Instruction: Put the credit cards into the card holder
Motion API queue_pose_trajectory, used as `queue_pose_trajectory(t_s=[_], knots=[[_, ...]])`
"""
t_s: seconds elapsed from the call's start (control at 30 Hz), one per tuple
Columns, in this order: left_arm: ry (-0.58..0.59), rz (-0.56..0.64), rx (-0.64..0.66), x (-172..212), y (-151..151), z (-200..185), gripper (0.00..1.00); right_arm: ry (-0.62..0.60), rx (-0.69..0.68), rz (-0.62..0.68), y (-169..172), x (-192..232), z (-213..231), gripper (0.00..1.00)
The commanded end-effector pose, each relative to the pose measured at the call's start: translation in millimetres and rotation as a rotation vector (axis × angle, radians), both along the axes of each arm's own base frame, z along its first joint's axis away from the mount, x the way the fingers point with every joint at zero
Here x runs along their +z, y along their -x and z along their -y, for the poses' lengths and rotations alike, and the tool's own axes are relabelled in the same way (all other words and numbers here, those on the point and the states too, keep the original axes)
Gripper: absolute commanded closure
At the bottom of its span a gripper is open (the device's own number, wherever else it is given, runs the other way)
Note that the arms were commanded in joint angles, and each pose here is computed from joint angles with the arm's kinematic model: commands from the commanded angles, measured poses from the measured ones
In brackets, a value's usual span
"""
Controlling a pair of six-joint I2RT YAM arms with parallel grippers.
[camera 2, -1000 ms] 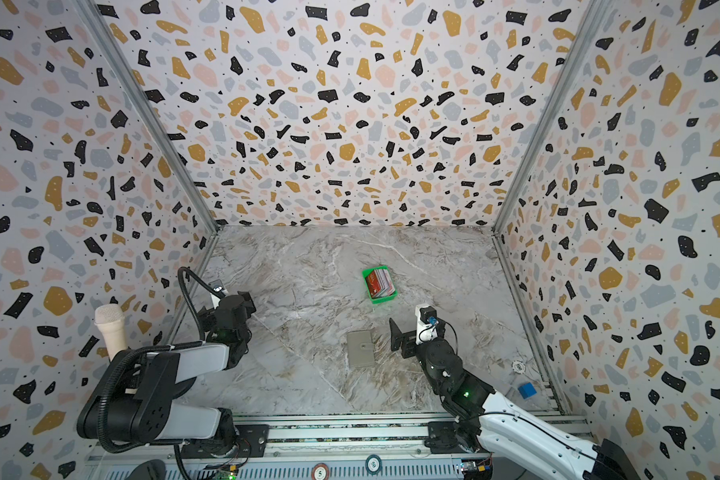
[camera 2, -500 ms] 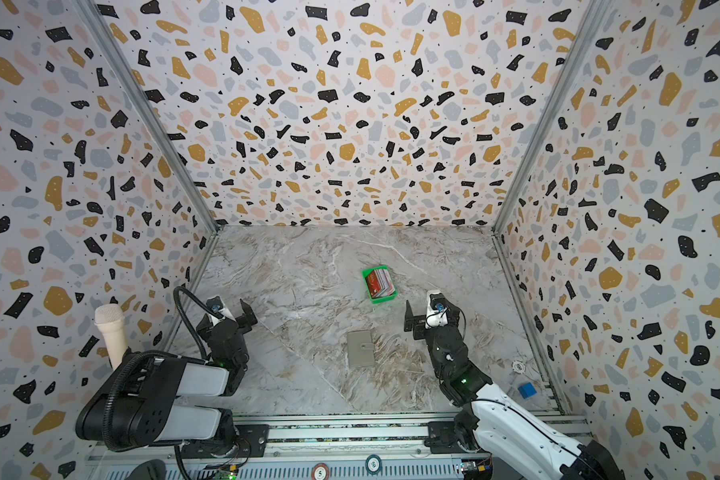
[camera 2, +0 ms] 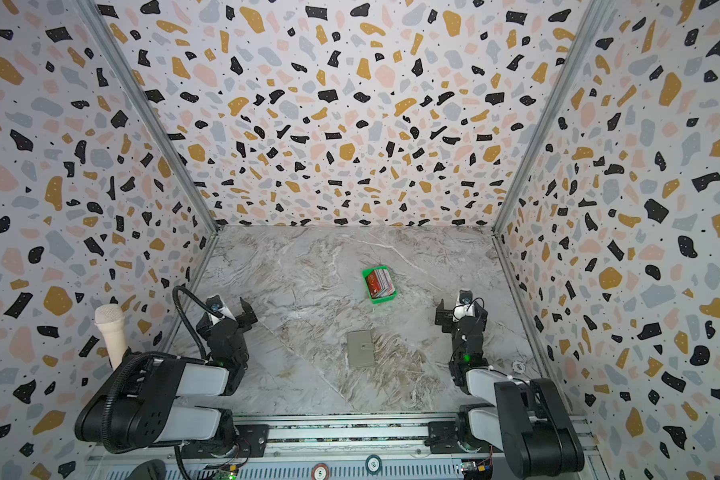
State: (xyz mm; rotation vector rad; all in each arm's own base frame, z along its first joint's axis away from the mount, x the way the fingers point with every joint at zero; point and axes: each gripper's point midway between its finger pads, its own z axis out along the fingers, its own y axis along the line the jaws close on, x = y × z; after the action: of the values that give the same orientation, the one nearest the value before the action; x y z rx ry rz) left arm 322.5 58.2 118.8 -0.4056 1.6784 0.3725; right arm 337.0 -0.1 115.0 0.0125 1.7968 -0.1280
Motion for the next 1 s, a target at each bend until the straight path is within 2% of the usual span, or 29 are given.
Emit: queue_pose_trajectory(t_s=[0.0,0.07,0.13,0.17,0.2,0.27,0.97], knots=[[-0.001,0.064,-0.001,18,-5,1,0.0,-0.021,0.094,0.092,-20,29,-16,0.01],[-0.001,0.065,-0.001,18,-5,1,0.0,0.0,0.132,0.092,-24,27,-23,0.01],[-0.001,0.065,-0.002,18,-5,1,0.0,0.017,0.145,0.167,-17,25,-26,0.0],[-0.002,0.064,0.0,18,-5,1,0.0,0.036,0.08,0.22,-13,29,-20,0.01],[-0.001,0.064,-0.001,18,-5,1,0.0,0.05,0.012,0.189,-13,21,-14,0.01],[-0.001,0.065,-0.001,18,-5,1,0.0,0.025,-0.009,0.098,-21,10,-10,0.01],[-0.001,0.065,0.0,18,-5,1,0.0,-0.009,-0.028,0.085,-27,8,-1,0.01]])
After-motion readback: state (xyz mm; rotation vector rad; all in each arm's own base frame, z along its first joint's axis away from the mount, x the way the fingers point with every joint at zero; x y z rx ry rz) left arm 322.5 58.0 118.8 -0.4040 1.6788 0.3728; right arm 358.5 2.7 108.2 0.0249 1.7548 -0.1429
